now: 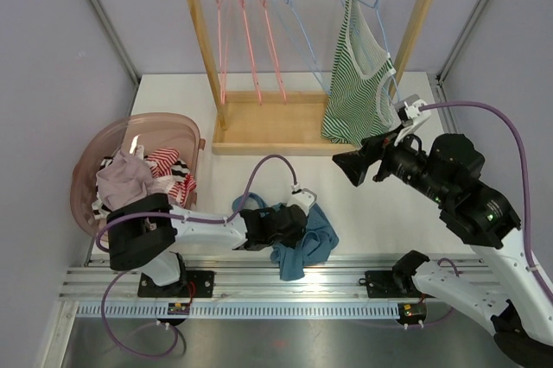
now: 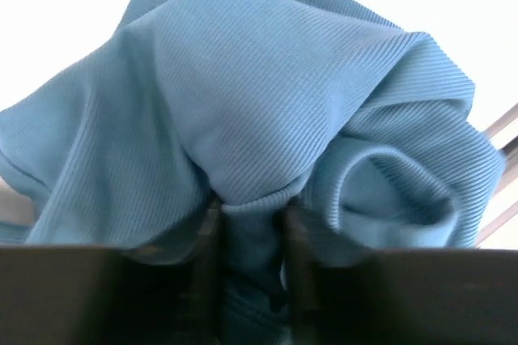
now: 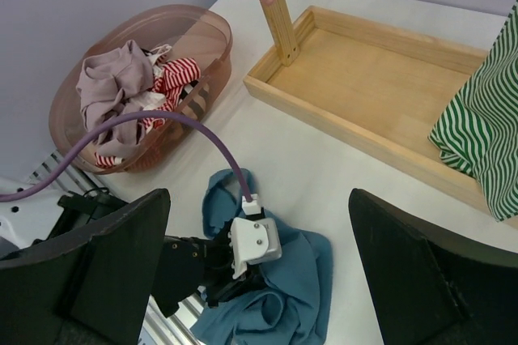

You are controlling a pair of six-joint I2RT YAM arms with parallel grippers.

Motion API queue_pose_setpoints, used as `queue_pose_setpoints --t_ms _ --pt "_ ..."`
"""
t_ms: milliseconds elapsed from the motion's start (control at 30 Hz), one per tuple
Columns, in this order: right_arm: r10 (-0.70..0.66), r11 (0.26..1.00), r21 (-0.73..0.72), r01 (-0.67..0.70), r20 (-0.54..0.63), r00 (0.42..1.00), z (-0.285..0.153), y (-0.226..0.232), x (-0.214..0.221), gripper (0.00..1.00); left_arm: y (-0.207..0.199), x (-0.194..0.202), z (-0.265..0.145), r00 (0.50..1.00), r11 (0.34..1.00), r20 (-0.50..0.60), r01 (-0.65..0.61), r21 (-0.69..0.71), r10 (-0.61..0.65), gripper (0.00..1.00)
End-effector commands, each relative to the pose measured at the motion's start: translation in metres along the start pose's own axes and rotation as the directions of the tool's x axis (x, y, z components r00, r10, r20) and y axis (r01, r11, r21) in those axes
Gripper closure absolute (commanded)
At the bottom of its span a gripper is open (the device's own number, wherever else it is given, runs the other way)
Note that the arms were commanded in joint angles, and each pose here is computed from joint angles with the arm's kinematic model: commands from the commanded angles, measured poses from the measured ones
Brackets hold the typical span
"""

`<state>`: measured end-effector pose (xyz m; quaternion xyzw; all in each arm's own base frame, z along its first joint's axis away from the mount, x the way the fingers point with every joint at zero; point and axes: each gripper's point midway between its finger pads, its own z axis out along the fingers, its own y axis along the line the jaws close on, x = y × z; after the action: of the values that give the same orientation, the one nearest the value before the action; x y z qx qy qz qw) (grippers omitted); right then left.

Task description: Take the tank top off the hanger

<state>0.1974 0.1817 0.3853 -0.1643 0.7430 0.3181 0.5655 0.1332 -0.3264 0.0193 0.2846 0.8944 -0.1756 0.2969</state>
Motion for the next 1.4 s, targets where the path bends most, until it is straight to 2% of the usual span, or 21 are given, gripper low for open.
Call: queue_pose_setpoints --t_ms 0,67,167,233,367,400,433,533,633,667,733,767,800,867,967,1000,1133,1167,1200,1267,1367 --pt "0.007 0.997 -0.083 0.000 0.076 0.997 -0.014 0.017 -0.017 0.00 0.004 0.049 0.010 0.992 1.000 -0.122 0.022 0.006 -0.021 0.81" --pt "0.004 0.996 -0.088 0.004 0.089 0.996 -0.020 0.019 -0.019 0.01 0.005 0.046 0.005 0.994 0.999 -0.102 0.033 0.004 -0.033 1.00" --pt "0.002 0.996 -0.088 0.007 0.107 0.994 -0.027 0.020 -0.024 0.01 0.009 0.038 -0.005 0.996 0.999 -0.082 0.039 -0.016 -0.040 1.00" --pt "0.000 0.996 -0.091 0.011 0.119 0.993 -0.033 0.021 -0.026 0.01 0.014 0.019 -0.021 0.998 0.997 -0.027 0.061 -0.049 -0.062 1.00" --pt "-0.001 0.996 -0.089 0.013 0.133 0.991 -0.041 0.022 -0.030 0.00 0.038 -0.026 -0.065 0.979 0.977 0.158 0.151 -0.149 -0.127 1.00" --pt "-0.001 0.996 -0.087 0.012 0.136 0.991 -0.041 0.021 -0.030 0.01 0.049 -0.027 -0.077 0.978 0.969 0.169 0.158 -0.191 -0.126 1.00" --pt "-0.001 0.996 -0.092 0.014 0.137 0.991 -0.042 0.022 -0.030 0.01 0.050 -0.046 -0.097 0.959 0.966 0.237 0.197 -0.170 -0.154 1.00" --pt "-0.001 0.996 -0.091 0.014 0.144 0.990 -0.044 0.022 -0.031 0.01 0.084 -0.076 -0.148 0.896 0.918 0.400 0.308 -0.250 -0.192 1.00" --pt "-0.001 0.995 -0.094 0.015 0.145 0.989 -0.045 0.022 -0.031 0.01 0.107 -0.086 -0.187 0.869 0.890 0.459 0.345 -0.298 -0.183 1.00" --pt "-0.001 0.995 -0.097 0.016 0.150 0.989 -0.045 0.023 -0.033 0.01 0.115 -0.102 -0.212 0.830 0.876 0.521 0.389 -0.285 -0.199 1.00" --pt "-0.001 0.995 -0.097 0.016 0.152 0.988 -0.045 0.023 -0.033 0.01 0.132 -0.104 -0.238 0.828 0.856 0.534 0.394 -0.336 -0.172 1.00" --pt "-0.001 0.995 -0.096 0.016 0.152 0.988 -0.045 0.023 -0.034 0.00 0.141 -0.119 -0.263 0.784 0.834 0.593 0.443 -0.330 -0.182 1.00" --pt "-0.003 0.995 -0.096 0.018 0.154 0.988 -0.045 0.023 -0.034 0.00 0.152 -0.116 -0.275 0.792 0.818 0.589 0.441 -0.371 -0.160 1.00" --pt "-0.003 0.995 -0.097 0.019 0.158 0.987 -0.044 0.024 -0.036 0.01 0.168 -0.129 -0.308 0.748 0.781 0.645 0.494 -0.381 -0.158 1.00" --pt "0.000 0.995 -0.100 0.016 0.159 0.987 -0.042 0.024 -0.037 0.01 0.192 -0.135 -0.335 0.732 0.733 0.669 0.524 -0.433 -0.128 1.00" --pt "-0.002 0.995 -0.099 0.018 0.159 0.987 -0.042 0.024 -0.037 0.00 0.196 -0.141 -0.348 0.704 0.725 0.697 0.551 -0.415 -0.137 1.00" --pt "0.001 0.995 -0.104 0.014 0.149 0.989 -0.036 0.025 -0.036 0.00 0.223 -0.150 -0.374 0.681 0.650 0.724 0.600 -0.467 -0.108 1.00" --pt "0.003 0.994 -0.107 0.012 0.142 0.990 -0.033 0.025 -0.035 0.01 0.236 -0.148 -0.380 0.697 0.609 0.712 0.602 -0.516 -0.086 1.00" --pt "0.004 0.994 -0.111 0.011 0.141 0.990 -0.032 0.026 -0.034 0.01 0.243 -0.153 -0.384 0.681 0.588 0.728 0.622 -0.517 -0.081 1.00" --pt "0.010 0.993 -0.118 0.006 0.135 0.991 -0.028 0.027 -0.033 0.01 0.268 -0.150 -0.380 0.705 0.522 0.702 0.638 -0.566 -0.101 1.00" --pt "0.022 0.990 -0.140 -0.003 0.128 0.991 -0.027 0.030 -0.032 0.01 0.303 -0.142 -0.352 0.693 0.512 0.682 0.684 -0.519 -0.234 1.00"
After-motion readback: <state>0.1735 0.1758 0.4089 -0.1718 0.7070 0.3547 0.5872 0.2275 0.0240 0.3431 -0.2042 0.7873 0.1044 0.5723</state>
